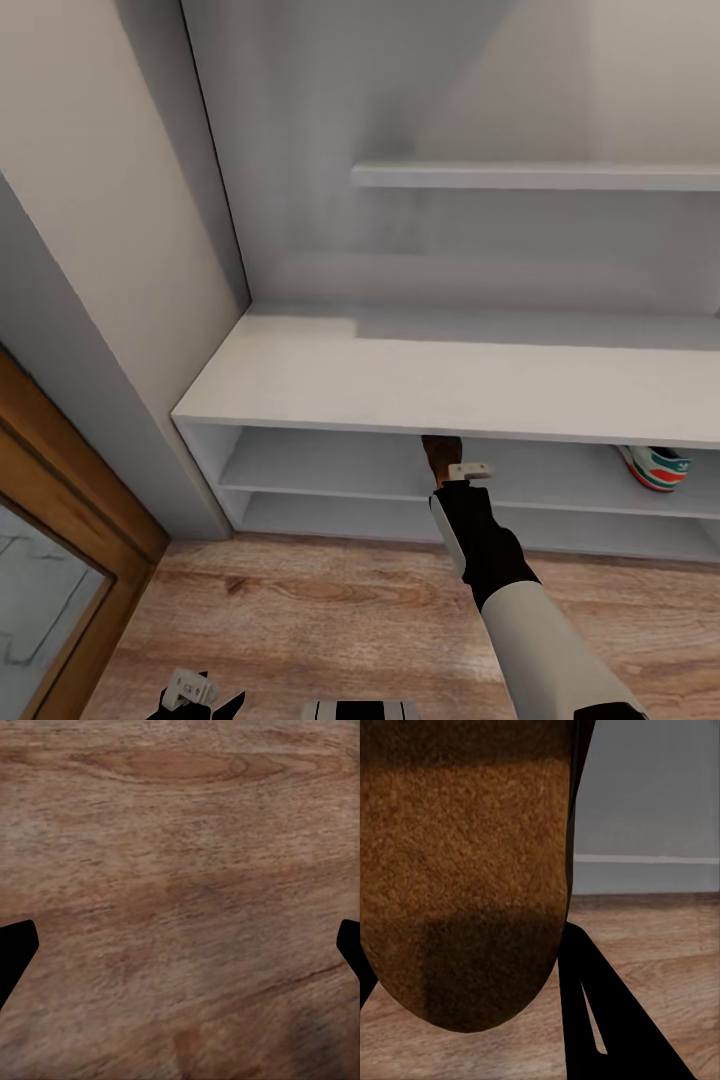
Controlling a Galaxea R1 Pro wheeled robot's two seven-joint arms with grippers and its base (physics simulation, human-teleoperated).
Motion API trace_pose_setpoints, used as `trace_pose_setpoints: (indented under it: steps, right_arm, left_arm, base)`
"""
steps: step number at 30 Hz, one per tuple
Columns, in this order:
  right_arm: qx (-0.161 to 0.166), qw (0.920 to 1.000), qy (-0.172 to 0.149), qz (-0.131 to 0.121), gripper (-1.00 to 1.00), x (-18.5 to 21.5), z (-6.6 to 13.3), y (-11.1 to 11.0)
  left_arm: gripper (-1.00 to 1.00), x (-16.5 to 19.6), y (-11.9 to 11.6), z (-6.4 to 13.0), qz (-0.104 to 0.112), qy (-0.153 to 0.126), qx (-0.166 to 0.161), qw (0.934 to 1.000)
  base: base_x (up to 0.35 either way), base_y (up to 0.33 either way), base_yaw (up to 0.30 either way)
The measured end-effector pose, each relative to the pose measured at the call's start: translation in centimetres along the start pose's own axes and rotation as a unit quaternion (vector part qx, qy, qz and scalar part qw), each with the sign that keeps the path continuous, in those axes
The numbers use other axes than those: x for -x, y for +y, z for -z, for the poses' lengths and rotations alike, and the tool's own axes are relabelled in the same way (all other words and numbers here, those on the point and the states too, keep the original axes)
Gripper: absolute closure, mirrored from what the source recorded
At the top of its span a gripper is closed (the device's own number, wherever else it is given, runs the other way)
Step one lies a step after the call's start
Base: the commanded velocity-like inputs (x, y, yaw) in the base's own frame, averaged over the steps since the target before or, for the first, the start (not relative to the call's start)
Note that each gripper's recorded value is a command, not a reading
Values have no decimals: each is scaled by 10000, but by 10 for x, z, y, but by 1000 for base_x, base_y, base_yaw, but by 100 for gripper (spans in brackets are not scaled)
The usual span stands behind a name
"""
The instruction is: Pick up the two gym shoes and the two sandals from the corridor floor and place them onto the hallstand (shoe rack) in the corridor, making sure they are on the rack and not on the floor. Arrange them so the two gym shoes are next to each other and the two sandals are next to each other.
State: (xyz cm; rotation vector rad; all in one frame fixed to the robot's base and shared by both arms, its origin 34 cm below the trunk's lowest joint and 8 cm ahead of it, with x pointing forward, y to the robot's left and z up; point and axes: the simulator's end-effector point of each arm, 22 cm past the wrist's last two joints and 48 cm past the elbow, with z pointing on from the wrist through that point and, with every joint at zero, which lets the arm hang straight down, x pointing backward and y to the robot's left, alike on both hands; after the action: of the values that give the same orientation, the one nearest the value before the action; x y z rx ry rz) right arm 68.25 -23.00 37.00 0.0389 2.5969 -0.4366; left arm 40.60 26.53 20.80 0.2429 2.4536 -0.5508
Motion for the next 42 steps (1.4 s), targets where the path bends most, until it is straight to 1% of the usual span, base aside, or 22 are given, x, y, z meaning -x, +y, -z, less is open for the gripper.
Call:
trace_pose_setpoints:
  steps: [7, 16, 20, 28, 42]
  right_arm:
    - [0, 10000, 0, 0, 100, 0, 0, 0]
    - [3, 10000, 0, -2, 100, 0, 0, 0]
    - [3, 10000, 1, -2, 100, 0, 0, 0]
    - [3, 10000, 1, -3, 100, 0, 0, 0]
    - [6, 10000, -1, 2, 100, 0, 0, 0]
  left_arm:
    - [-100, 0, 0, 0, 0, 0, 0, 10000]
    - [-100, 0, 0, 0, -1, -1, 0, 10000]
    - [-100, 0, 0, 0, 1, -1, 0, 10000]
    - [-100, 0, 0, 0, 0, 0, 0, 10000]
    - [-100, 0, 0, 0, 3, -2, 0, 10000]
  base:
    - [23, 0, 0]
    - [187, 0, 0]
    - [18, 0, -1]
    - [2, 0, -100]
    - [0, 0, -6]
